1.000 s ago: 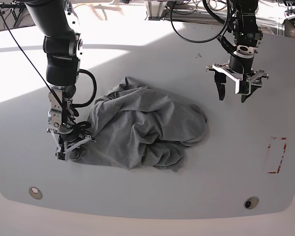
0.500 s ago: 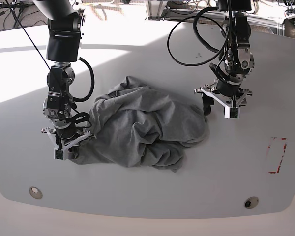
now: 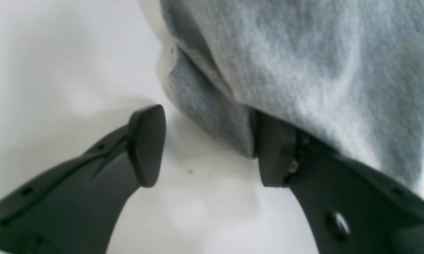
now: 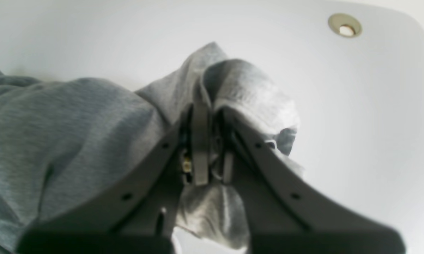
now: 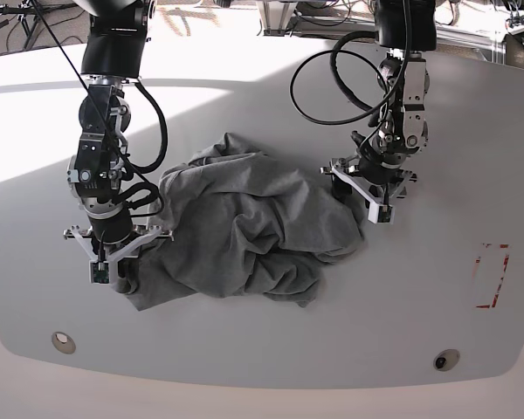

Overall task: Fold the T-shirt properly
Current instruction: 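Move the left gripper down onto the T-shirt's opposite edge and grasp, then lift the grey T-shirt high with both grippers, stretching it between them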

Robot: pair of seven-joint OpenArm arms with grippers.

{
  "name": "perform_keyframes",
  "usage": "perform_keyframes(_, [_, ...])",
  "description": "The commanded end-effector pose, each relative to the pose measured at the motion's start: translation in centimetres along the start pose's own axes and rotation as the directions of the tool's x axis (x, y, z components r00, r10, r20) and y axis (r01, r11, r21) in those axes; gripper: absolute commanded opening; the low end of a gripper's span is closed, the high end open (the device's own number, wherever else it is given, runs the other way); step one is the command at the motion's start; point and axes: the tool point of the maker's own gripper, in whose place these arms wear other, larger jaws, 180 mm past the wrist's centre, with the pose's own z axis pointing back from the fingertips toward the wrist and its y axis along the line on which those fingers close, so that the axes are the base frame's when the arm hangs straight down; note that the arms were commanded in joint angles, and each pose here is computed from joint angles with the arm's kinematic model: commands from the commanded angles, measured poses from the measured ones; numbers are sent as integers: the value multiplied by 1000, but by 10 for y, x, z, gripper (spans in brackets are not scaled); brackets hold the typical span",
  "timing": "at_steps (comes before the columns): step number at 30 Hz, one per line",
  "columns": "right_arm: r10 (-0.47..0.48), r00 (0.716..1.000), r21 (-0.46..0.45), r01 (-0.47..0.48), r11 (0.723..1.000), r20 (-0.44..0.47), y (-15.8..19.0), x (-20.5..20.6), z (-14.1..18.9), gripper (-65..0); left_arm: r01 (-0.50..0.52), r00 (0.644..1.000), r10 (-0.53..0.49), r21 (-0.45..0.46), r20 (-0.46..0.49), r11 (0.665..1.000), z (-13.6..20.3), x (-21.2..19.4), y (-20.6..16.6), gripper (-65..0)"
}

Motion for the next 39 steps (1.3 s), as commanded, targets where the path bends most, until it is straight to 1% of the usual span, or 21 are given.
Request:
perform_keyframes(1, [19,995,-4,-19,1000,96,-1,31,10,-648,-4,1000,4,-19,31,1000,-8,13,-7,-265])
perform_keyframes(4, [26,993,-3,-26,1000,114,1,36,16,-648,-25,999,27,-31,36,999,-15,12,-15,-265])
perform_keyframes(6, [27,992,-2,-27,1000,120,2,37,18,-648,-29,999,30,-37,23,999,-19,6,-18,-265])
perform_keyframes(12, [30,993,-1,-30,1000,117,3,34,21,-648,-4,1000,3,-74,-23,997,-34,-2,-33,-272])
perform_keyframes(14, [32,992,0,-32,999,126,3,37,24,-648,-1,999,-4,-84,-52,997,-39,-11,-37,-300])
perform_keyframes(15, [33,991,0,-34,999,132,4,38,25,-648,3,997,-10,-90,-72,996,-42,-17,-39,-347])
perform_keyframes(16, [32,991,1,-33,999,132,4,38,25,-648,3,997,-11,-91,-82,996,-43,-20,-40,-369])
perform_keyframes(18, [34,992,2,-34,999,124,5,34,27,-648,5,994,-15,-95,-106,996,-47,-27,-41,-492])
perform_keyframes(19, [34,992,2,-35,999,124,5,33,28,-648,5,994,-15,-94,-109,996,-48,-28,-41,-521])
perform_keyframes(20, [36,991,2,-37,999,130,5,35,30,-648,3,993,-14,-94,-120,996,-49,-31,-41,-614])
perform_keyframes(21, [37,990,2,-38,999,133,6,36,31,-648,2,993,-14,-94,-121,996,-50,-31,-41,-642])
perform_keyframes(22, [39,989,3,-40,999,140,6,38,33,-648,-2,992,-9,-90,-129,996,-50,-33,-39,-650])
perform_keyframes(26, [44,988,5,-45,999,149,8,40,37,-648,-5,992,-6,-88,-129,996,-48,-35,-39,-644])
perform_keyframes(30, [45,987,1,-46,999,154,6,41,38,-648,2,994,-11,-87,-108,996,-45,-29,-37,-650])
perform_keyframes(32, [47,986,-3,-47,999,158,4,44,38,-648,6,996,-14,-86,-90,996,-42,-24,-37,-650])
perform_keyframes(35, [44,986,-22,-41,999,163,-4,46,38,-648,37,999,-39,-55,-30,998,-27,-6,-18,-650])
perform_keyframes(36, [41,983,-32,-35,999,179,-8,53,38,-648,47,999,-47,-45,1,998,-20,4,-13,-650])
perform_keyframes(39, [38,977,-45,-29,999,212,-13,68,37,-648,65,997,-64,-34,33,997,-9,19,-9,-650])
